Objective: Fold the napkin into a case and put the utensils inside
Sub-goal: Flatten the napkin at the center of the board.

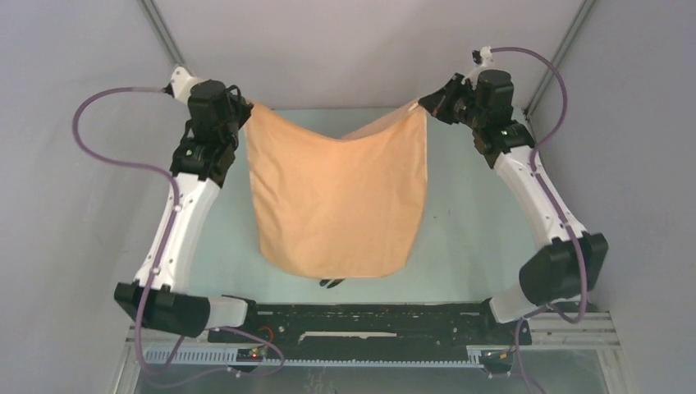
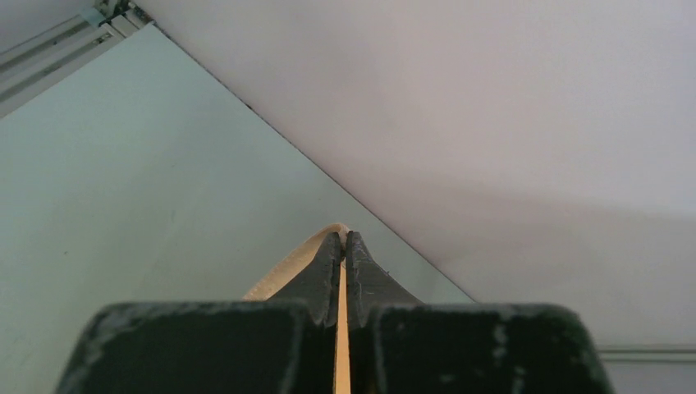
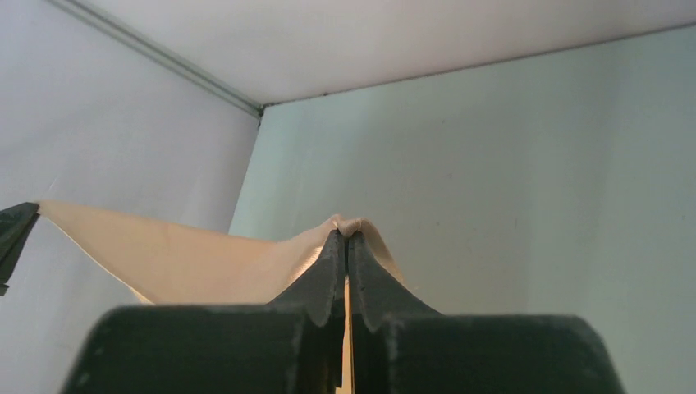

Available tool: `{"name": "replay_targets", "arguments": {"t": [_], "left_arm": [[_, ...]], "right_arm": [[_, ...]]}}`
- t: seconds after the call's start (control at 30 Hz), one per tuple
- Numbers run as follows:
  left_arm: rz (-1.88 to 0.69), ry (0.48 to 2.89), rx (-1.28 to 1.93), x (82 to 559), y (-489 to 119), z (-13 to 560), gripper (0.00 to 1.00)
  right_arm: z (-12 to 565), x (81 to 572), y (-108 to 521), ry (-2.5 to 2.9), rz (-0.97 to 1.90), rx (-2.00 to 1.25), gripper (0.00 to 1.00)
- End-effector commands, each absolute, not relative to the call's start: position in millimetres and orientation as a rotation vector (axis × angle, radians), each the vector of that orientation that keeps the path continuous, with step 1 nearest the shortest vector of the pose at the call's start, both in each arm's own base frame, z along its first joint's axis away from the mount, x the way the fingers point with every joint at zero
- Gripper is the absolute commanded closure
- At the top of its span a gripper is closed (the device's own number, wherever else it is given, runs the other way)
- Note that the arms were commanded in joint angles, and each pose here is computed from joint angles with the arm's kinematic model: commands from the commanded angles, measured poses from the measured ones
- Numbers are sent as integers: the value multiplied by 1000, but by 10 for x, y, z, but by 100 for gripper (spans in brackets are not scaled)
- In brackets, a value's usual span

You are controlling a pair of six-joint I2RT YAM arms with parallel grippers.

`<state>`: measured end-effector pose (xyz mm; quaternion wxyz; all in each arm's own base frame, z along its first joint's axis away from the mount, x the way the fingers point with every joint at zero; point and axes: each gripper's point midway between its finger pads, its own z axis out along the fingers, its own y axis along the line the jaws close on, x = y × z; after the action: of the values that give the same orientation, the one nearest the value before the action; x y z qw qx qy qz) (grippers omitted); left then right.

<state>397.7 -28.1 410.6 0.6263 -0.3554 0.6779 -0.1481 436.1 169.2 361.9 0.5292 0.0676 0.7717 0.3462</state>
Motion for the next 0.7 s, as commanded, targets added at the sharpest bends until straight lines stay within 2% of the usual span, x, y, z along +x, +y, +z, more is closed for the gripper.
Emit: {"name": "replay_targets", "arguments": {"t": [0.0, 0.3, 0.67], "left_arm": [[-419, 1470, -774, 4380, -316, 4412, 100], [-412, 1541, -783, 5117, -281, 4053, 100], [-424, 1624, -784, 5647, -223, 3513, 100]], "right_arm": [[4133, 4742, 1700, 1681, 859, 119, 100], [3646, 5563, 1678, 1777, 852, 168, 100], [3102, 5932, 1693, 1856, 866, 192, 100]]}}
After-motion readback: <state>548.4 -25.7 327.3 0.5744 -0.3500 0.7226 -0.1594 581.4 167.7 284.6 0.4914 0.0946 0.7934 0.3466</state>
